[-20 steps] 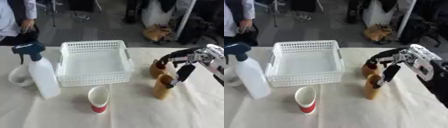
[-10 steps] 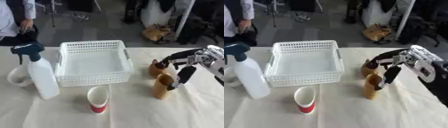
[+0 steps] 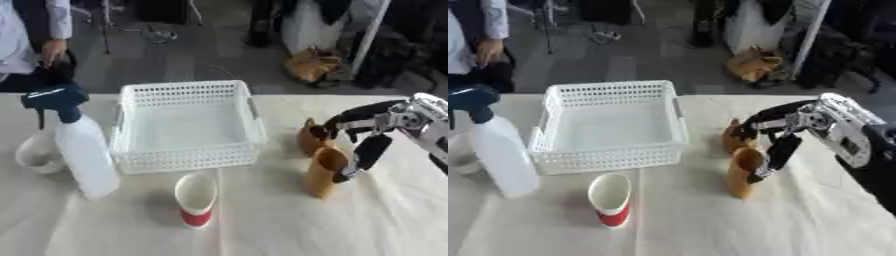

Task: Pick up objects on the table and place them in the box.

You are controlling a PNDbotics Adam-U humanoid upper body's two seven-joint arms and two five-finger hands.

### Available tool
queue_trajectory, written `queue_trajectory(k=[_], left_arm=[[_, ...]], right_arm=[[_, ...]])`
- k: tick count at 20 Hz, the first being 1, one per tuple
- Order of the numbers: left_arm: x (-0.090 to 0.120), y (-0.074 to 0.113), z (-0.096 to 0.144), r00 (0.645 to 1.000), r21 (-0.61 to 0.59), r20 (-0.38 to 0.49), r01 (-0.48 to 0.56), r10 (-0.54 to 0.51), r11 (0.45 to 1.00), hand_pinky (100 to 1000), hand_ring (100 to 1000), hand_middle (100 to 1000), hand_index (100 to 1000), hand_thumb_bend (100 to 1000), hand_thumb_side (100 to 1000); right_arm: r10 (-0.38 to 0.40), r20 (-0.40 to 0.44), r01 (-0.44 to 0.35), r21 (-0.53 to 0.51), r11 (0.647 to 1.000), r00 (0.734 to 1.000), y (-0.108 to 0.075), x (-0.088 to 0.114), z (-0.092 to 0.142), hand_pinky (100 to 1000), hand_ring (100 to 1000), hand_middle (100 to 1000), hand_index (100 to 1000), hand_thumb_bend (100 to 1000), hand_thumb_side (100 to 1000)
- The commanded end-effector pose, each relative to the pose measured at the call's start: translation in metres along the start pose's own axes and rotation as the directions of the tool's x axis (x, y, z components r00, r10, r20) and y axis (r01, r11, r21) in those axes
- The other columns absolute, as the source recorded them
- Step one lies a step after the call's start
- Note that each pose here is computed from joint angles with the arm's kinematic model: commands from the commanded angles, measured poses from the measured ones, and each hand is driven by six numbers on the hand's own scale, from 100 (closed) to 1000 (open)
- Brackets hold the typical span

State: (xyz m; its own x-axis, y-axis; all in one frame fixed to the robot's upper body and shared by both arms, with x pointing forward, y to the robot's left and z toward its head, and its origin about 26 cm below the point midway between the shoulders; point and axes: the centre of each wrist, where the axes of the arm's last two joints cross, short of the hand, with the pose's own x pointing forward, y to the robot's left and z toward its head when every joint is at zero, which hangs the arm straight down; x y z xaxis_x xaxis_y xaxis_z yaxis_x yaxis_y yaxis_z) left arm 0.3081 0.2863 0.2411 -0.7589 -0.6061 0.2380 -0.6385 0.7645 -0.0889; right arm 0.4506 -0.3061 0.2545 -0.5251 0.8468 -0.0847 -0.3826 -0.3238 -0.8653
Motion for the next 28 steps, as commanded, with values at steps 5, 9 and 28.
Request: queue_trajectory(k=[5,9,28], left_arm=[[0.003,0.002,-0.006,1.000,0.005,0.023,-0.004,0.004,1.000,999,928,810,822,100,1000],[0.003,0.002,-0.006,1.000,0.004,0.022,-0.006,0.006,1.000,998,927,810,823,100,1000],[0.003,0.002,-0.006,1.000,0.007,0.019,-0.011,0.011,1.000,998,926,809,823,100,1000]], right_arm=[[-0.009,-0.015,0.009,0.005,1.000,1.000,-0.004,-0.007,0.008,628,868,869,1000,576,515],[-0.018,-0.012,0.018,0.023,1.000,1.000,0.000,-0.008,0.004,626,868,871,1000,573,512],[-0.049,-0.007,0.049,0.053,0.997,0.999,0.010,-0.010,-0.012,614,866,875,1000,558,513]])
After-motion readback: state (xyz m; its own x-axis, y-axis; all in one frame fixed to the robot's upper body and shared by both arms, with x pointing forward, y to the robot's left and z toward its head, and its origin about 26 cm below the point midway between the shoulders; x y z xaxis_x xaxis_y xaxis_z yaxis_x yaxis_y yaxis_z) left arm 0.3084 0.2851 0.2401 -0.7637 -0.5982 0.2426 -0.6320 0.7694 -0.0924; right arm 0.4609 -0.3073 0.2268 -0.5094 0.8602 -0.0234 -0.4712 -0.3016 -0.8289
